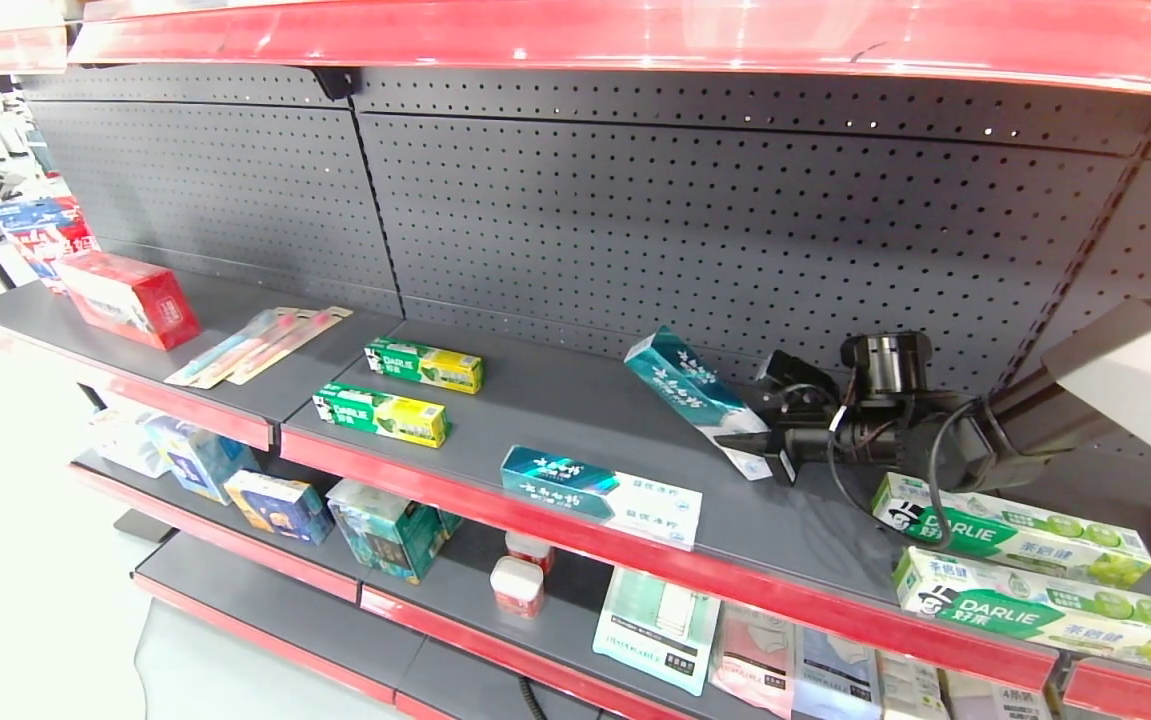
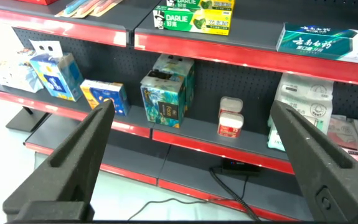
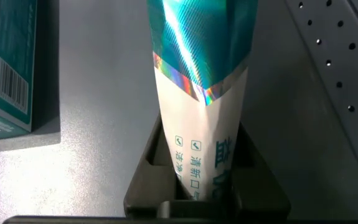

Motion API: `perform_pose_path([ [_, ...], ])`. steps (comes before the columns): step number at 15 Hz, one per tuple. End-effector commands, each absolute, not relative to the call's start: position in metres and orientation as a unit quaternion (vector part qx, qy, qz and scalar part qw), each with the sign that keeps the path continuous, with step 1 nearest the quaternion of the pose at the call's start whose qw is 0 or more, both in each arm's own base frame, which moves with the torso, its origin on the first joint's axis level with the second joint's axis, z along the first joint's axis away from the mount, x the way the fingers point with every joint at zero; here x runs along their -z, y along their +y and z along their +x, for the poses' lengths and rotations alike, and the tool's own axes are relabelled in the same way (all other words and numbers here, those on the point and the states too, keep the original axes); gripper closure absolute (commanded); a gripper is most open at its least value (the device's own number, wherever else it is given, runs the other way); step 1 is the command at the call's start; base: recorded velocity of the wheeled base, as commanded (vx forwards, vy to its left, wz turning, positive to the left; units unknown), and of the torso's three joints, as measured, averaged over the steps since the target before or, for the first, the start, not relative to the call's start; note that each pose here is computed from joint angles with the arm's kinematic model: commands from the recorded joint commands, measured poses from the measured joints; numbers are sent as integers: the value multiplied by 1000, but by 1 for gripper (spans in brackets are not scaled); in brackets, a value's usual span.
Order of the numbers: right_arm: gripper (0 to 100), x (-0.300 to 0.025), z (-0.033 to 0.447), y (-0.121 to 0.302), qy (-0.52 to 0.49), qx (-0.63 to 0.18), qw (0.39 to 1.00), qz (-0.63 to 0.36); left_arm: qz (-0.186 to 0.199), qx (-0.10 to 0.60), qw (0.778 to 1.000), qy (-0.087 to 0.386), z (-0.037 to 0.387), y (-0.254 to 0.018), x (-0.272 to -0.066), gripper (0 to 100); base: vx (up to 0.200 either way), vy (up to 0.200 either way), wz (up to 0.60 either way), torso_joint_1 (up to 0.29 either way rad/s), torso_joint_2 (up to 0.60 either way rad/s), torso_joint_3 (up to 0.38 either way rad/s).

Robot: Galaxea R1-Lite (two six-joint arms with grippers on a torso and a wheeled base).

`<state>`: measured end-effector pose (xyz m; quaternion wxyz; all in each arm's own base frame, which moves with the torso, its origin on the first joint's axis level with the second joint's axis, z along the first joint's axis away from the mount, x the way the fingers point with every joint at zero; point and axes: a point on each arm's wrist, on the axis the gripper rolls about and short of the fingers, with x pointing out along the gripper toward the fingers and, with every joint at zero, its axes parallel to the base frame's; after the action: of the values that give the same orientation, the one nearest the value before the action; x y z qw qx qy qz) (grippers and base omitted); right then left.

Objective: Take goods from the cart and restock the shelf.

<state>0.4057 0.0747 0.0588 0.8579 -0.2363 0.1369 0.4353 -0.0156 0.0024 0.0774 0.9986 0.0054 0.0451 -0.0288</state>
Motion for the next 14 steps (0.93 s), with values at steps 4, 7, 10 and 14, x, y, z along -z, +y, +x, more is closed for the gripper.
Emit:
perform_pose_path([
  [4, 0, -58, 404, 75, 136, -438, 855, -242, 5, 28, 999, 46, -15, 2, -77, 0, 0, 0, 0, 0, 0, 0],
  [7, 0, -57, 404, 73, 136, -436, 855, -244, 5, 28, 999, 46, -15, 2, -77, 0, 0, 0, 0, 0, 0, 0],
  [10, 0, -58, 405, 70, 134, -433, 857, -244, 5, 28, 999, 46, -15, 2, -77, 0, 0, 0, 0, 0, 0, 0],
  [14, 0, -73, 403, 53, 128, -410, 870, -242, 5, 28, 999, 46, -15, 2, -77, 0, 0, 0, 0, 0, 0, 0],
])
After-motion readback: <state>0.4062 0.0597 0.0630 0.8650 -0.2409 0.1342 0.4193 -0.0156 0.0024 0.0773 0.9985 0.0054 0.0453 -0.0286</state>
